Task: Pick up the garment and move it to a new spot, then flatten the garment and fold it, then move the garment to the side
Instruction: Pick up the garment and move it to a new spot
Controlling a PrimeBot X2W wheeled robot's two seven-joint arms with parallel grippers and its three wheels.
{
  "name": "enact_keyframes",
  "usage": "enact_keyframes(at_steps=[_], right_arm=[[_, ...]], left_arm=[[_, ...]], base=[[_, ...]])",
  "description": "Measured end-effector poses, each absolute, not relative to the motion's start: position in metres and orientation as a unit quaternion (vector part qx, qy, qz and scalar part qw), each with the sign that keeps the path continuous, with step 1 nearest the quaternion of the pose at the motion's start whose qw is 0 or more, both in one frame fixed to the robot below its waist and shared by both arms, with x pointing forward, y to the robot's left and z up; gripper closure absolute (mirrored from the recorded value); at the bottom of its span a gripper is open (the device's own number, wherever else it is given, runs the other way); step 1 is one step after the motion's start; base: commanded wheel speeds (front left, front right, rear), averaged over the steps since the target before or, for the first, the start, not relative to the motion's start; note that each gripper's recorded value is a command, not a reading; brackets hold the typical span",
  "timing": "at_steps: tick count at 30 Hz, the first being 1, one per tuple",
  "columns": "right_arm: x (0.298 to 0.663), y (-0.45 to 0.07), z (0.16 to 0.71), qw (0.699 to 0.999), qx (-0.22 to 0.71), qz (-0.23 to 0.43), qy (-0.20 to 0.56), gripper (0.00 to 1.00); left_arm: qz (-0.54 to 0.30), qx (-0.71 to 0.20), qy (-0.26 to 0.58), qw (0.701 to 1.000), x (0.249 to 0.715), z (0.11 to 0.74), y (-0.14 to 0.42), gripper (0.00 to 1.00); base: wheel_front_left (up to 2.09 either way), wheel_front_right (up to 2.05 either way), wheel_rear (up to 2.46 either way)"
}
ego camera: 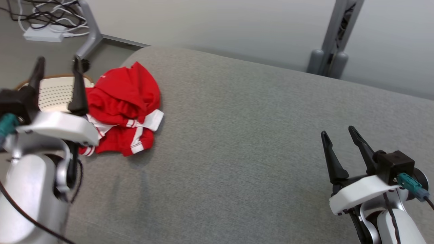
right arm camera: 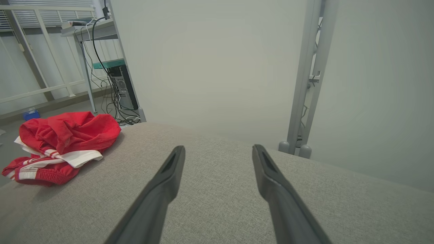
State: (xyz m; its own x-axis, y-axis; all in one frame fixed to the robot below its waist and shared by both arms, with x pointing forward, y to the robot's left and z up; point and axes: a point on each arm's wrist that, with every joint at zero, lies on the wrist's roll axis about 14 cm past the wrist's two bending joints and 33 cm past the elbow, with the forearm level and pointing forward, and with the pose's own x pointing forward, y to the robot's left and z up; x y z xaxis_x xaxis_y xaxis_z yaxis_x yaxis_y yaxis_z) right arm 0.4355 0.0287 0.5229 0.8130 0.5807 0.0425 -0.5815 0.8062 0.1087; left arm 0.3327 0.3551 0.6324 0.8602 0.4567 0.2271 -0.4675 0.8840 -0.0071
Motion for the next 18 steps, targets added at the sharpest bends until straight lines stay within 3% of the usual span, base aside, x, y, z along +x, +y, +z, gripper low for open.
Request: enact_keyframes(at_steps=[5,9,18], right_arm=[[0.442,0.011,0.518,0.957,0.056,0.284,0.001,0.0],[0.45,-0.008,0.511,0.964,0.053,0.259,0.006,0.0],[0.463,-0.038,0.48,0.973,0.051,0.224,0.039,0.0]], left_arm=[[0.221,0.01,-0.059,0.973,0.379,0.619,0.37,0.0],[0.204,-0.008,0.038,0.978,0.41,0.565,0.373,0.0],[0.191,-0.051,0.231,0.953,0.443,0.449,0.366,0.0]], base=[[0.0,0.0,0.0],[0.0,0.0,0.0],[0.0,0.0,0.0]])
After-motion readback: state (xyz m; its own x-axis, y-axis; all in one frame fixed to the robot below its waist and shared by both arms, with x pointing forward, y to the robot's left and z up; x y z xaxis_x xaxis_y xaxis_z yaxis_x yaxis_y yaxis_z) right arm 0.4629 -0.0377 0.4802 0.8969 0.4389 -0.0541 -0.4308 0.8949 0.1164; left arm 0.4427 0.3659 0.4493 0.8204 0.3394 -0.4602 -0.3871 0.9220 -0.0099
